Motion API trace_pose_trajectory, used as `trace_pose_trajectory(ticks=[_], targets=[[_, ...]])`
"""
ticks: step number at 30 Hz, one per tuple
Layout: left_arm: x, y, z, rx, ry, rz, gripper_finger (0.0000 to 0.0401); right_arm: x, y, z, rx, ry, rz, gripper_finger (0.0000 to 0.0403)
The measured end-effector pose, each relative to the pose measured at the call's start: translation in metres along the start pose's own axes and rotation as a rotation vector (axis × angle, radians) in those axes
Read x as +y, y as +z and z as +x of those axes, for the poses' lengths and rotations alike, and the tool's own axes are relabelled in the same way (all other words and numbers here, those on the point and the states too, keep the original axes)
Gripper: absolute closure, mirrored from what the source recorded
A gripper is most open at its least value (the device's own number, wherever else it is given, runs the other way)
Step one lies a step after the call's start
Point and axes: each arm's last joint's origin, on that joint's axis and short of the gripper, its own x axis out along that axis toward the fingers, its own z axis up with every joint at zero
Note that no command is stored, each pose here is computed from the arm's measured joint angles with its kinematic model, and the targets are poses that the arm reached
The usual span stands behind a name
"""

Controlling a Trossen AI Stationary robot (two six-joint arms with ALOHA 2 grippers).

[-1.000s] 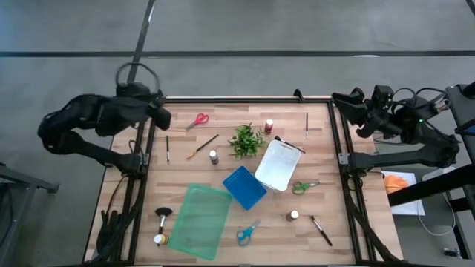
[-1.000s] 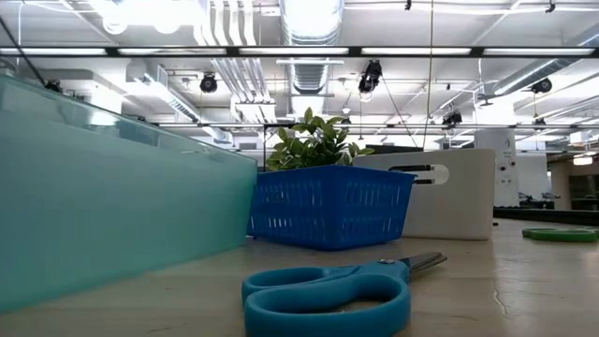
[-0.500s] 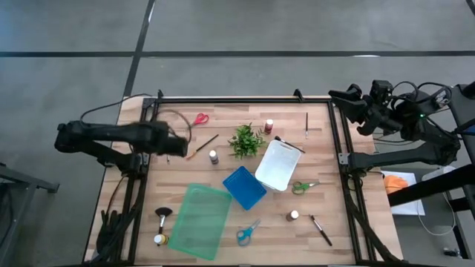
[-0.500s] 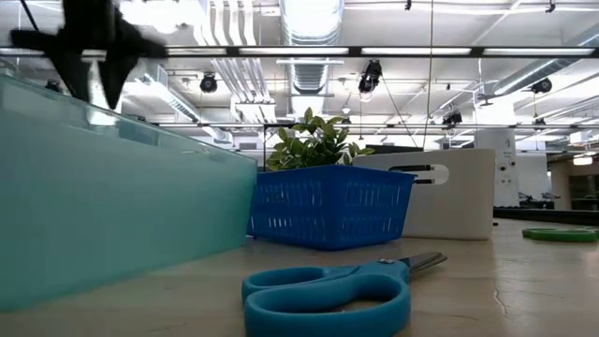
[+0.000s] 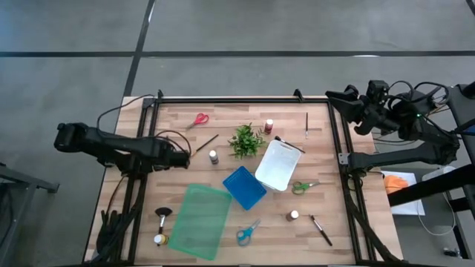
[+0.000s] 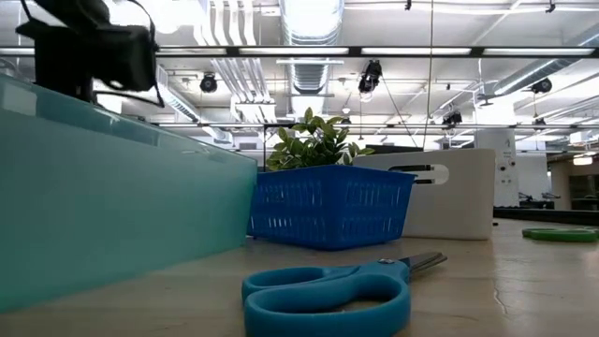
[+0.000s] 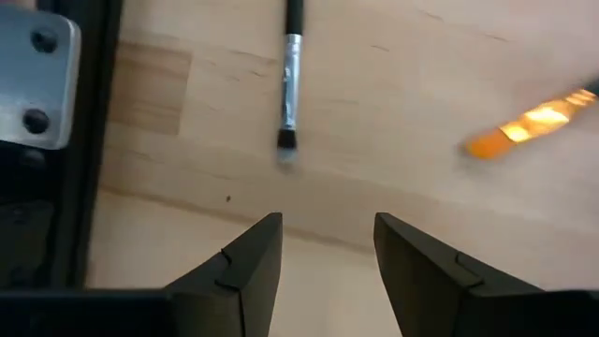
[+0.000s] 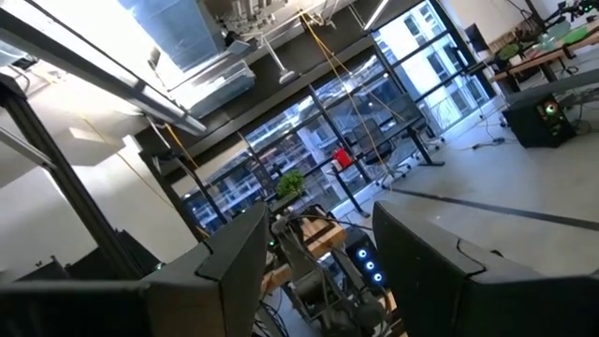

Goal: Pick & Place Paint Supplies
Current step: Put the silver and black paintbrush into the green bin

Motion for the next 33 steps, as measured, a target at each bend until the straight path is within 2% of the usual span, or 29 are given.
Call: trace_pose_trajectory(ticks=[4, 18, 27, 33], targets=[[0.003, 0.0, 0.007, -0.017, 0.005, -0.04, 0.0224, 0.0, 0.0, -0.001, -0.002, 0.002, -0.001, 0.0211], [0.003, 0.005, 0.011, -0.079, -0.009, -0.072, 0.0227, 0.0, 0.001, -0.001, -0.005, 0.002, -0.003, 0.0211], [-0.006, 0.001, 0.027, -0.103, 0.072, -0.04, 0.0227, 0.0, 0.0, -0.001, -0.002, 0.001, -0.004, 0.0211], [-0.013, -0.003, 0.036, -0.111, 0.085, -0.08, 0.0227, 0.0, 0.001, -0.003, -0.006, 0.004, -0.003, 0.0211]])
